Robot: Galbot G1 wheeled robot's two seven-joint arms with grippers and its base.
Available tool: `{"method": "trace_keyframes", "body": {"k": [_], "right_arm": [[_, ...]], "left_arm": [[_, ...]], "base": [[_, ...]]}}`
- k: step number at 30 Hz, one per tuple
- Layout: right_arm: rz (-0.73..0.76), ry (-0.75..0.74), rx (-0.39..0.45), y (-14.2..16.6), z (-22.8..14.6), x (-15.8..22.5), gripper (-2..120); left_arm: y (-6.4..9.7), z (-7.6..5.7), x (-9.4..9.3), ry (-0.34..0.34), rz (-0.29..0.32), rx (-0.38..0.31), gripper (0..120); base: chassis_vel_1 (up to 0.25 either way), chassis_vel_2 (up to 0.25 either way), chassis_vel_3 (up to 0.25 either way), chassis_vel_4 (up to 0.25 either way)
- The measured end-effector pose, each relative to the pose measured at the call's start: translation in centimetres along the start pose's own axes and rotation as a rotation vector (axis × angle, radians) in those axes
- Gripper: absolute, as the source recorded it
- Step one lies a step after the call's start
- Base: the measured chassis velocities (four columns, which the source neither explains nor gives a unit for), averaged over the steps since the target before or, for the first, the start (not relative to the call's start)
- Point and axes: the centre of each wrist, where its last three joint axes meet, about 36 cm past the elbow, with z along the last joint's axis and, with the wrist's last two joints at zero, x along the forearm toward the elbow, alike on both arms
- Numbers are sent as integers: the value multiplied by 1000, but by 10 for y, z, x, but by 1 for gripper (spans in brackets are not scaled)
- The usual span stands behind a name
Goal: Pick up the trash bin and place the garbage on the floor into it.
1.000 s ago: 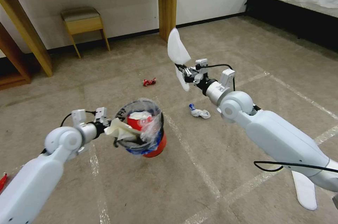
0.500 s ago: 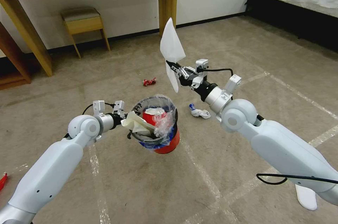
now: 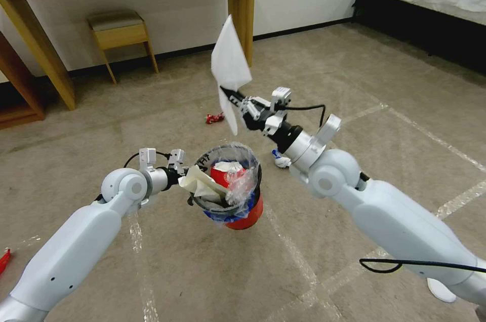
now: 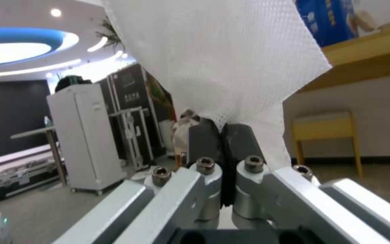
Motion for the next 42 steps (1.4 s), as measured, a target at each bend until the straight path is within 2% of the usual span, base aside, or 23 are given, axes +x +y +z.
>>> {"method": "trace_keyframes", "body": {"k": [11, 26, 42], "right_arm": [[9, 65, 5, 0, 38, 27, 0], [57, 113, 2, -3, 69, 59, 0], [73, 146, 5, -4, 84, 71, 0]], "left_arm": [[-6, 5, 16, -7, 7, 7, 1], [-11, 8, 32, -31, 21, 39, 1], [-14, 14, 36, -39, 26, 71, 1]], "base": [[0, 0, 0, 0], [0, 0, 0, 0], [0, 0, 0, 0]]}}
